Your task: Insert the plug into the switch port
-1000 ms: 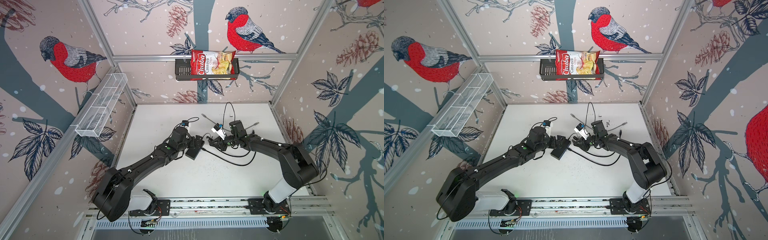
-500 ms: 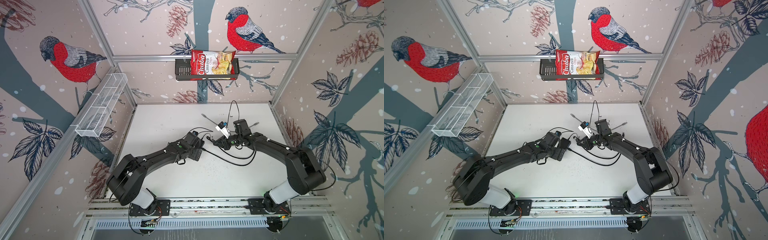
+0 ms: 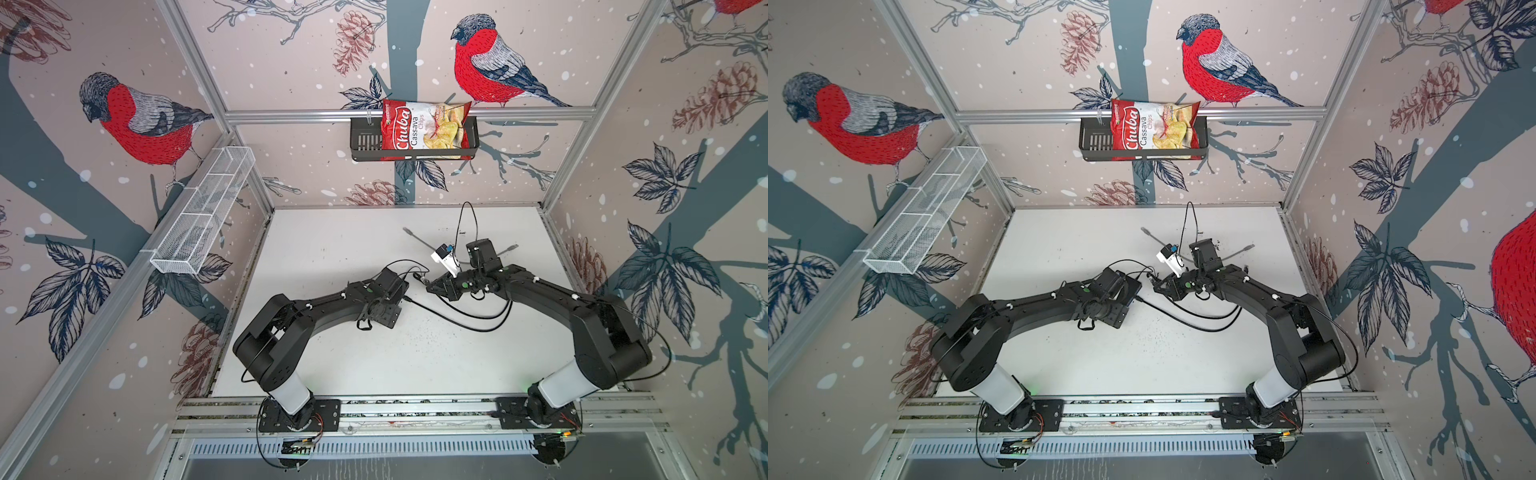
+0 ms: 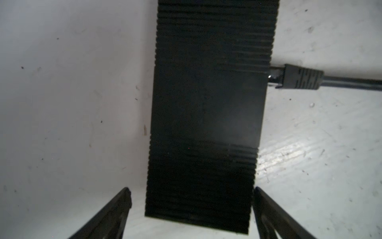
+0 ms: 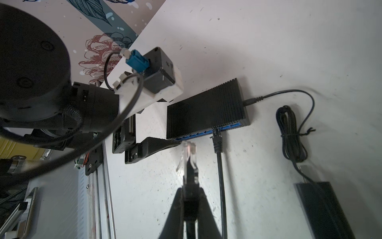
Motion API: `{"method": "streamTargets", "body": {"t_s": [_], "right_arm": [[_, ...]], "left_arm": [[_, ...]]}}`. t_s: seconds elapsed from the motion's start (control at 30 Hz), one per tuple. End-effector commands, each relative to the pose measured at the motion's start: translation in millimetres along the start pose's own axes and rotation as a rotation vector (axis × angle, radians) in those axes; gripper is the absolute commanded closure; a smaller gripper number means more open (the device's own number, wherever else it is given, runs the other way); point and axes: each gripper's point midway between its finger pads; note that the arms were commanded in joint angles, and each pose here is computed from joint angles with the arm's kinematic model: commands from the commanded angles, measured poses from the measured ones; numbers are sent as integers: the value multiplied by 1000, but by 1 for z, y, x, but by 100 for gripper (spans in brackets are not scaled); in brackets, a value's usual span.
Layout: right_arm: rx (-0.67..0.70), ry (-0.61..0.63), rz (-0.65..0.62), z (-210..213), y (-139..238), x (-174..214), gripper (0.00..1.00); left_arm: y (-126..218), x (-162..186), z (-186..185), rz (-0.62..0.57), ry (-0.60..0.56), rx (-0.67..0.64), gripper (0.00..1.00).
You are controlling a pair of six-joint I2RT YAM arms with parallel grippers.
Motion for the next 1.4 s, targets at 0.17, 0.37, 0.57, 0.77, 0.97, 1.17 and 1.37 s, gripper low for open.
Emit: {"method": "streamTargets", "body": {"t_s": [0.17,0.37,0.57,0.77,0.97,1.17,1.37], "right_arm": [[-30,-35,27,2,-4,7,98],[-27,-72,44,-2,-8,10,98],[-29,-105,59,-3,-8,14,98],[-108,-129,69,13,-5,17,98],[-171,-159,89,23,-5,28,98],[-224,-153,123,37,-13,37,98],[-260,-163,168,42,-23,43,98]], "left_arm": [[-5,-7,-4,-19,-25,16,19],[-8,-5,-8,-29,-33,37,31],[-11,-6,-10,-36,-36,45,51],[-3,-16,-6,-82,-43,30,66],[22,-35,0,-217,-58,4,71],[43,-48,-3,-322,-118,2,73],[58,-56,-7,-401,-198,-26,77]]}}
Point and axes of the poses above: each gripper's point midway between its finger pads, its own y axis back along the fingers, its own z axis along the line the jaws close on, x = y × z, and after that the axes turned 9 degrees about -y, right-handed
